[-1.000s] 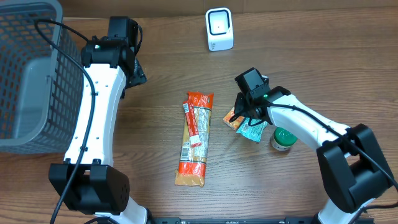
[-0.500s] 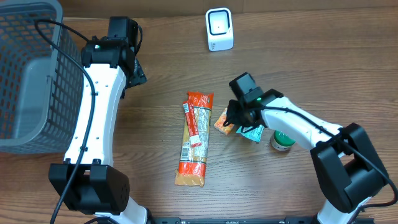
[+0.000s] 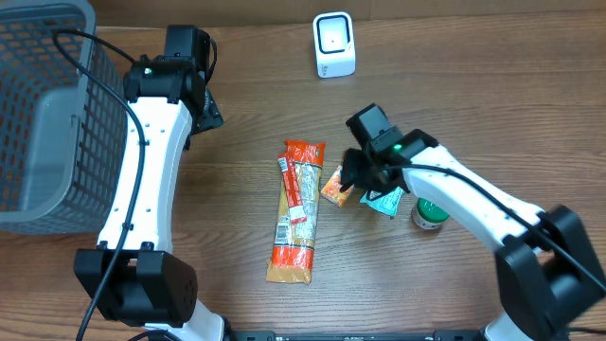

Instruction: Scan the item barcode

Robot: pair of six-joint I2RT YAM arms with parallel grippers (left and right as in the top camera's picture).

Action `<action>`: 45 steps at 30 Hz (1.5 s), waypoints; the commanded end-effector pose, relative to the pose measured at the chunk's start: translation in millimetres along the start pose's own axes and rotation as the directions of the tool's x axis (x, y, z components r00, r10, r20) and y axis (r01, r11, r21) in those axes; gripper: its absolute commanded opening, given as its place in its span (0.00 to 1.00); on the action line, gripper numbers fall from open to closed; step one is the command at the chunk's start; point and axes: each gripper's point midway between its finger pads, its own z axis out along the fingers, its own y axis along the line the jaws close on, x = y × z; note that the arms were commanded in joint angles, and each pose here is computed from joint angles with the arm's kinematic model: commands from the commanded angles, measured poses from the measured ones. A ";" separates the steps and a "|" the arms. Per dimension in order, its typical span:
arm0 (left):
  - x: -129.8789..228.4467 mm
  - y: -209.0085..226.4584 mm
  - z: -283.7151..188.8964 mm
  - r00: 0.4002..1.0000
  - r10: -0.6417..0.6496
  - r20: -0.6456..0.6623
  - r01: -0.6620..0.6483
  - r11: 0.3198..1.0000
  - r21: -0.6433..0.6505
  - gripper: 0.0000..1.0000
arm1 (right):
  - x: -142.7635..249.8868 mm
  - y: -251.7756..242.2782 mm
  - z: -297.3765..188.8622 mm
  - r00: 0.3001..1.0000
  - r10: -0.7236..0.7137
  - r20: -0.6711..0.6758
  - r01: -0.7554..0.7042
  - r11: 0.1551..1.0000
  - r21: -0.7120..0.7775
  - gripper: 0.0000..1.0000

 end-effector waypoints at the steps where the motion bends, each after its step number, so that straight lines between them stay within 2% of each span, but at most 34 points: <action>1: -3.6 0.2 -5.2 1.000 -0.012 0.014 0.012 1.000 0.012 1.00 | 1.3 18.7 -17.1 0.999 0.032 -0.016 -0.033 0.996 -0.089 1.00; 3: -3.7 0.1 -5.2 1.000 -0.012 0.014 0.012 1.000 0.012 1.00 | 5.2 14.4 -12.5 0.998 0.049 -0.029 -0.052 0.996 -0.076 1.00; 6: -3.6 0.2 -5.2 1.000 -0.012 0.014 0.012 1.000 0.012 0.99 | 11.5 6.9 -0.8 0.997 0.057 -0.048 -0.060 0.997 -0.058 0.70; 8: -3.6 0.2 -5.2 1.000 -0.012 0.014 0.012 1.000 0.012 1.00 | 16.4 3.6 8.7 0.996 0.068 -0.058 -0.071 0.996 -0.049 0.54; 10: -3.6 0.2 -5.2 1.000 -0.012 0.014 0.012 1.000 0.012 1.00 | 21.1 1.6 17.5 0.994 0.091 -0.064 -0.094 0.994 -0.046 0.42; 11: -3.6 0.2 -5.2 1.000 -0.012 0.014 0.012 1.000 0.012 1.00 | 23.1 1.4 21.6 0.994 0.093 -0.065 -0.097 0.994 -0.048 0.41; 25: -3.6 0.2 -5.2 1.000 -0.012 0.014 0.012 1.000 0.012 0.99 | 28.8 -12.0 39.7 0.987 0.159 -0.036 -0.161 0.986 -0.040 0.34; 45: -3.7 0.4 -5.1 1.000 -0.012 0.014 0.012 1.000 0.012 1.00 | 28.5 -16.0 44.1 0.987 0.160 -0.018 -0.161 0.986 -0.039 0.34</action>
